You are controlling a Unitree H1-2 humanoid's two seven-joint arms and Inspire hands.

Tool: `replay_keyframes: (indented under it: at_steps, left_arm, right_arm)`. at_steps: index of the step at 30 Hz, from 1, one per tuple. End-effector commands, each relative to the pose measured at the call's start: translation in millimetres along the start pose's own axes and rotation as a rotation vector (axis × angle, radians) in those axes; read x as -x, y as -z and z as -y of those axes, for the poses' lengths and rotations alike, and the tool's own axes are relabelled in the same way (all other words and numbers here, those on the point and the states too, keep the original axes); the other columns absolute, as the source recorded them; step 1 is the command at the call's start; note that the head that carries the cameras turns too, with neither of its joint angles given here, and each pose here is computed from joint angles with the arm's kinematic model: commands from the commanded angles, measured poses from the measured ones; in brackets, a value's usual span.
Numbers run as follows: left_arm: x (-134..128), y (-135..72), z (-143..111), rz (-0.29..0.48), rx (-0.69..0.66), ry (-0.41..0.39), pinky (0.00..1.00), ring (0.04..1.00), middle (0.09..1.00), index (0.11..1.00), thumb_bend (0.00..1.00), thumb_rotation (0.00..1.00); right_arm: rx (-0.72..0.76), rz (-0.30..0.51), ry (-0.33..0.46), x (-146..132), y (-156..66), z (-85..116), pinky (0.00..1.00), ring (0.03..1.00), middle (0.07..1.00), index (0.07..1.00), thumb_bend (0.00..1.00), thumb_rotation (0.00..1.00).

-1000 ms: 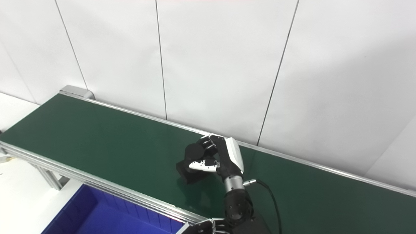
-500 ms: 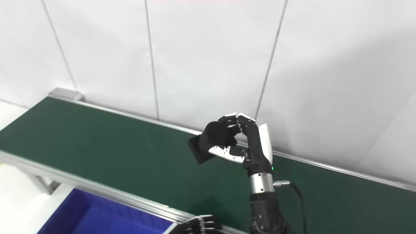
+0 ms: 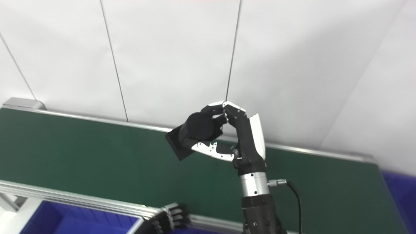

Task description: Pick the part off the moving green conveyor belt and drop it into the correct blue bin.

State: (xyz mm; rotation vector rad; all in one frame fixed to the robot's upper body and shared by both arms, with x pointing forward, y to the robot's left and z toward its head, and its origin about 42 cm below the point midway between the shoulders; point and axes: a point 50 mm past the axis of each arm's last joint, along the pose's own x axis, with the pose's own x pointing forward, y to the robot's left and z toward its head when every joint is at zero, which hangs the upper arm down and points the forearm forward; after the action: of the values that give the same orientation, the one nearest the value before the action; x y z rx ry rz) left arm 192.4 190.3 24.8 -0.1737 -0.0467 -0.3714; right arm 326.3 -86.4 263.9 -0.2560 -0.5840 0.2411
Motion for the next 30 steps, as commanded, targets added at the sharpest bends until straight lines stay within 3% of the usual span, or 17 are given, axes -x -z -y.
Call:
replay_keyframes:
  at_steps: [1, 7, 16, 24, 30]
  left_arm:
    - [-2.6, -12.2, -5.0, 0.053, -0.002, 0.014, 0.75, 0.774, 0.801, 0.827, 0.89, 0.23]
    - [0.8, -20.4, -21.5, 0.063, 0.008, 0.018, 0.76, 0.777, 0.803, 0.828, 0.89, 0.24]
    - [2.1, -34.1, -40.0, 0.079, 0.014, 0.025, 0.75, 0.765, 0.789, 0.814, 0.90, 0.24]
    - [4.4, -45.0, -45.7, 0.075, 0.026, 0.036, 0.75, 0.766, 0.787, 0.816, 0.92, 0.26]
    - [5.9, -52.6, -47.7, 0.070, 0.026, 0.038, 0.75, 0.766, 0.787, 0.819, 0.91, 0.24]
  right_arm:
    - [-0.011, 0.058, 0.033, 1.3, -21.6, 6.3, 0.37, 0.424, 0.505, 0.506, 0.52, 0.00]
    - [0.009, 0.053, 0.128, 32.9, -35.8, 25.0, 0.37, 0.422, 0.510, 0.498, 0.52, 0.00]
    - [0.066, -0.079, 0.270, 92.7, -40.8, 54.8, 0.38, 0.428, 0.510, 0.499, 0.52, 0.00]
    - [0.112, -0.203, 0.343, 139.9, -30.3, 59.8, 0.41, 0.448, 0.501, 0.485, 0.52, 0.00]
    - [0.166, -0.307, 0.390, 174.1, -14.6, 57.2, 0.37, 0.426, 0.503, 0.498, 0.52, 0.00]
